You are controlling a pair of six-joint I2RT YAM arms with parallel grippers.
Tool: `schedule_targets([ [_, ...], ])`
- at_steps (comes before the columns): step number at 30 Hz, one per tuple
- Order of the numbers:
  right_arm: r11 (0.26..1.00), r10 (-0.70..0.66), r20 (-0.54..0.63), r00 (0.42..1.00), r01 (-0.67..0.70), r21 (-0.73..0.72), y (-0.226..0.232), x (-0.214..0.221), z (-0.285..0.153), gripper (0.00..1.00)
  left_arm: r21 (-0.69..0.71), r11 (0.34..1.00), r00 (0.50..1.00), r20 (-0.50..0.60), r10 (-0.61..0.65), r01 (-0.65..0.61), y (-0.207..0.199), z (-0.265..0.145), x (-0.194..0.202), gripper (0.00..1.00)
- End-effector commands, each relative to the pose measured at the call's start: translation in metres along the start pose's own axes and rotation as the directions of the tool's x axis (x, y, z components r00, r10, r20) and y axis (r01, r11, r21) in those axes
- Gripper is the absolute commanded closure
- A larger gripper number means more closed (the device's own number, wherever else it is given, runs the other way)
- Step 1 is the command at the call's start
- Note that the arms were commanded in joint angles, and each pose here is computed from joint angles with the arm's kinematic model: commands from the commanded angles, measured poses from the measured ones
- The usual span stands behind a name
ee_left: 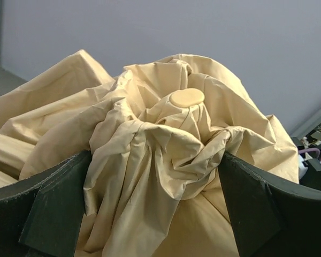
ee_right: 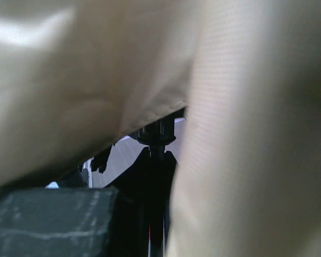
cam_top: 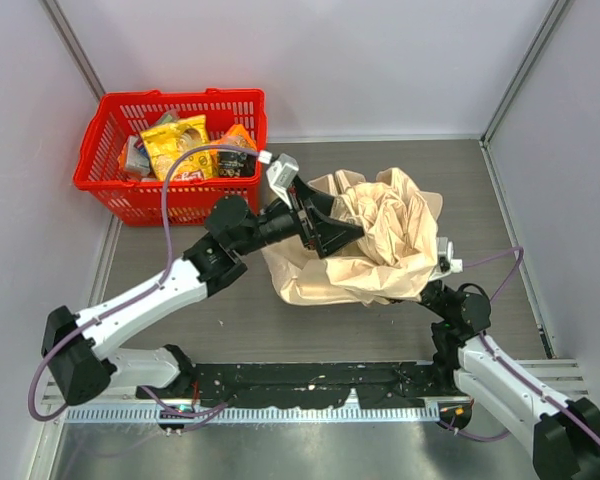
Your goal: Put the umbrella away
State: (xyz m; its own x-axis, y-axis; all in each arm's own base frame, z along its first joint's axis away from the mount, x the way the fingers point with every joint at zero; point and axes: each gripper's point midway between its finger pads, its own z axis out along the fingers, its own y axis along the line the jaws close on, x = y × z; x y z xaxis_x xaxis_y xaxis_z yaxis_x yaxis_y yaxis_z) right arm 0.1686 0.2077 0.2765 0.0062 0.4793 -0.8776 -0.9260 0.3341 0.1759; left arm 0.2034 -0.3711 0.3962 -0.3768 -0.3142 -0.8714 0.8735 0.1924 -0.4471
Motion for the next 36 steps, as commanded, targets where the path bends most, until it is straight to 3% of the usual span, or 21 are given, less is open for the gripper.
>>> schedule_targets([
  [1, 0.992, -0.091, 0.088, 0.992, 0.099, -0.082, 0.019, -0.036, 0.011, 0.99, 0.195, 0.978, 0.991, 0.122, 0.058, -0.081, -0.040, 0.005, -0.028, 0.00],
  [8, 0.989, -0.097, 0.046, 0.994, 0.101, -0.105, 0.021, -0.031, 0.012, 0.99, 0.367, 0.928, 0.992, 0.120, 0.028, -0.071, -0.069, 0.020, -0.032, 0.01],
  [16, 0.984, -0.146, -0.008, 0.989, 0.144, -0.104, 0.022, -0.029, 0.011, 0.99, 0.381, 0.925, 0.996, 0.086, -0.031, -0.004, -0.066, 0.037, -0.029, 0.00],
  [18, 0.984, -0.145, -0.009, 0.989, 0.143, -0.108, 0.023, -0.030, 0.011, 0.99, 0.377, 0.926, 0.995, 0.095, -0.039, 0.000, -0.065, 0.038, -0.031, 0.08],
  [23, 0.984, -0.138, -0.018, 0.990, 0.135, -0.115, 0.024, -0.028, 0.012, 0.99, 0.390, 0.921, 0.994, 0.100, -0.051, 0.008, -0.068, 0.041, -0.036, 0.40],
  [26, 0.985, -0.129, -0.026, 0.991, 0.125, -0.118, 0.025, -0.027, 0.012, 0.99, 0.401, 0.916, 0.992, 0.110, -0.055, 0.006, -0.071, 0.039, -0.039, 0.65],
  [29, 0.989, -0.098, -0.023, 0.995, 0.095, -0.110, 0.026, -0.028, 0.013, 0.99, 0.414, 0.910, 0.991, 0.127, -0.040, -0.016, -0.077, 0.033, -0.043, 0.97],
  [32, 1.000, -0.025, -0.029, 0.999, 0.025, 0.008, 0.009, -0.028, 0.013, 0.98, 0.363, 0.929, 0.987, 0.158, 0.006, -0.064, -0.071, 0.025, -0.045, 1.00],
  [33, 0.995, 0.033, -0.075, 0.997, -0.026, 0.096, -0.006, -0.016, 0.010, 0.93, 0.341, 0.936, 0.987, 0.155, 0.031, -0.083, -0.069, 0.023, -0.043, 1.00],
  [34, 0.991, 0.047, -0.088, 0.995, -0.035, 0.127, -0.008, -0.019, 0.010, 0.80, 0.315, 0.943, 0.985, 0.163, 0.060, -0.110, -0.067, 0.020, -0.046, 1.00],
  [35, 0.975, 0.102, -0.129, 0.986, -0.073, 0.212, -0.021, -0.007, 0.005, 0.73, 0.281, 0.951, 0.983, 0.167, 0.080, -0.125, -0.062, 0.018, -0.047, 1.00],
  [36, 0.969, 0.107, -0.134, 0.985, -0.074, 0.234, -0.021, -0.011, 0.003, 0.59, 0.254, 0.955, 0.978, 0.178, 0.108, -0.152, -0.060, 0.014, -0.050, 1.00],
])
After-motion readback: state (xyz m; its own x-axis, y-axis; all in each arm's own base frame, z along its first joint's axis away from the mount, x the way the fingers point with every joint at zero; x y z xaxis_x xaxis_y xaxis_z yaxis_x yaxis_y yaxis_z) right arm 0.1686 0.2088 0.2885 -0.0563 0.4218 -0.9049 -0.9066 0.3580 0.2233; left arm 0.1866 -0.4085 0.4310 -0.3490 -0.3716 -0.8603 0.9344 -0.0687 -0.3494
